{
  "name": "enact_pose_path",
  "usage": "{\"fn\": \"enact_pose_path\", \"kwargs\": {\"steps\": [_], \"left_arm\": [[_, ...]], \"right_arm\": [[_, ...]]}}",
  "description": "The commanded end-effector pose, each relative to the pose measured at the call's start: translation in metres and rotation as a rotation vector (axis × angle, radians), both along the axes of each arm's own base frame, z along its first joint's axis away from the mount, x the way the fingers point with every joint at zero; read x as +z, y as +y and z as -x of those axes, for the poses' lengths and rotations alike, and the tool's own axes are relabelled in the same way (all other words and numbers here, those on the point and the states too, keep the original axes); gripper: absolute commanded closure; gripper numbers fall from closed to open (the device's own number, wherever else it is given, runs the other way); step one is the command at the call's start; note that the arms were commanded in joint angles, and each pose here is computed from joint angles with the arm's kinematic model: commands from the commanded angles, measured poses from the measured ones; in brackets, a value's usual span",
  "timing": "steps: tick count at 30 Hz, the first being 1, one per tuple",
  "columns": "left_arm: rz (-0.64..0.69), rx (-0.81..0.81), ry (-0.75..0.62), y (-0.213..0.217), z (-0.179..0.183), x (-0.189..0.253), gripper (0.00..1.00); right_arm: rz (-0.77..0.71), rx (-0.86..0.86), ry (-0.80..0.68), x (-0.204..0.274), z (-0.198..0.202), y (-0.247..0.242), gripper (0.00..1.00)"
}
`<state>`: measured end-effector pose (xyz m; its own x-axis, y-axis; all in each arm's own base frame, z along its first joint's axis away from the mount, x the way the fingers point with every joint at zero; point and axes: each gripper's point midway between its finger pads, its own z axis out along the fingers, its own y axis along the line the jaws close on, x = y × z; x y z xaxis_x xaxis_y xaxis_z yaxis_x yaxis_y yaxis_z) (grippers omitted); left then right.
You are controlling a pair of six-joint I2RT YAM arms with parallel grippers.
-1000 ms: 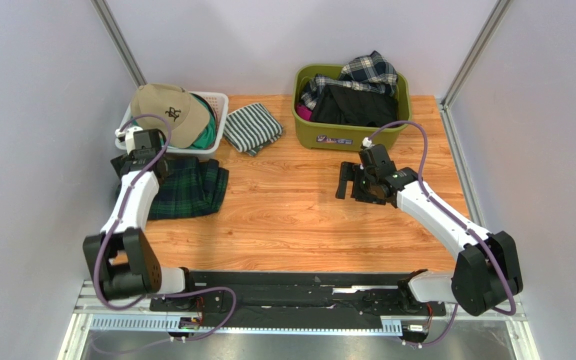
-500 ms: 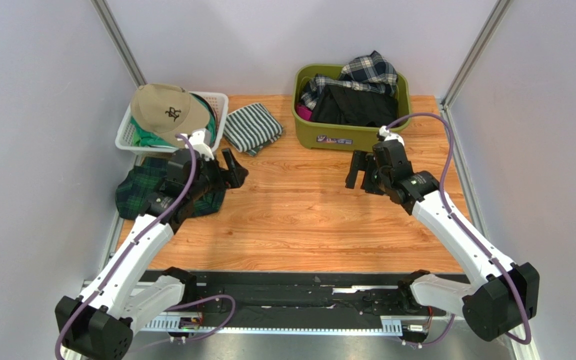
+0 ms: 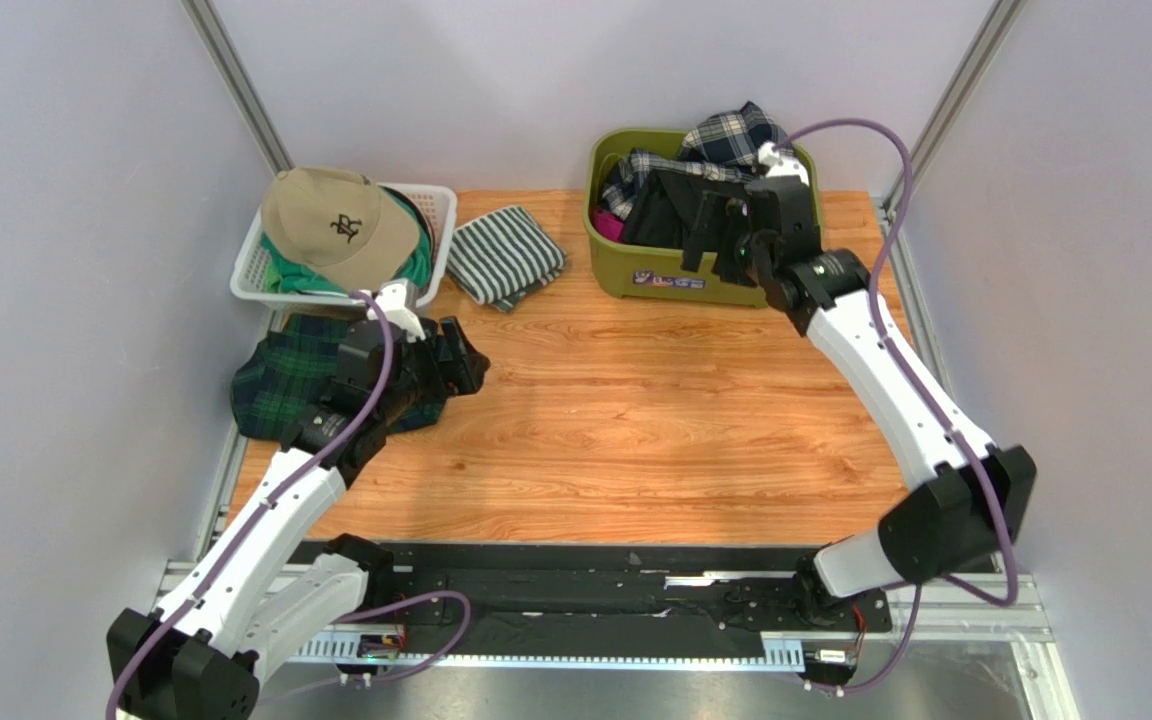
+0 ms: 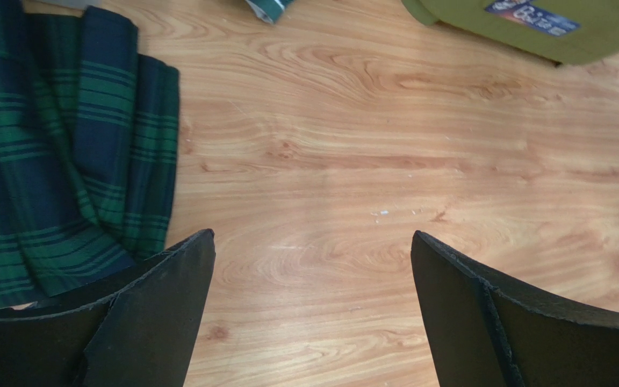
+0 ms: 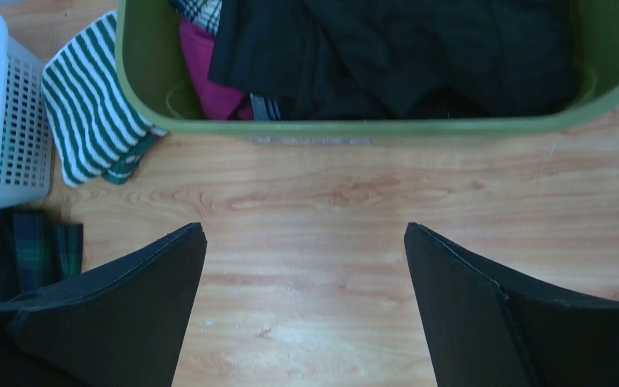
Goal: Fold and stack the skirts
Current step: Pick up the skirt from the bin.
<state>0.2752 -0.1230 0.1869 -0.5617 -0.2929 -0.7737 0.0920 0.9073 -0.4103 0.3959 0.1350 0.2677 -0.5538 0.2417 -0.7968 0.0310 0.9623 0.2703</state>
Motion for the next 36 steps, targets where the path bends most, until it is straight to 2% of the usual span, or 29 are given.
{"fn": "enact_pose_path", "kwargs": {"steps": [1, 12, 16, 19, 21, 30, 36], "left_arm": [[-0.069, 0.066, -0.049, 0.018, -0.004, 0.008, 0.01], [-0.077, 0.084, -0.064, 0.022, -0.005, 0.0, 0.01], [-0.09, 0.078, -0.065, 0.022, -0.007, -0.001, 0.01], [-0.097, 0.08, -0.068, 0.022, -0.008, -0.002, 0.01], [-0.103, 0.087, -0.072, 0.024, -0.009, -0.003, 0.01], [-0.143, 0.14, -0.058, 0.036, -0.009, -0.006, 0.01], [-0.164, 0.173, -0.034, 0.043, -0.006, -0.011, 0.01]], "right_arm": [[0.052, -0.02, -0.084, 0.027, -0.048, -0.01, 0.01], [0.164, -0.134, -0.141, 0.019, -0.178, -0.053, 0.02], [0.17, -0.074, -0.158, 0.004, -0.217, -0.049, 0.03], [0.131, 0.101, -0.129, -0.021, -0.22, -0.018, 0.04], [0.123, 0.153, -0.107, -0.035, -0.217, -0.006, 0.04], [0.291, 0.002, 0.064, -0.103, -0.209, -0.043, 0.05], [0.375, -0.046, 0.134, -0.122, -0.196, -0.063, 0.05]]}}
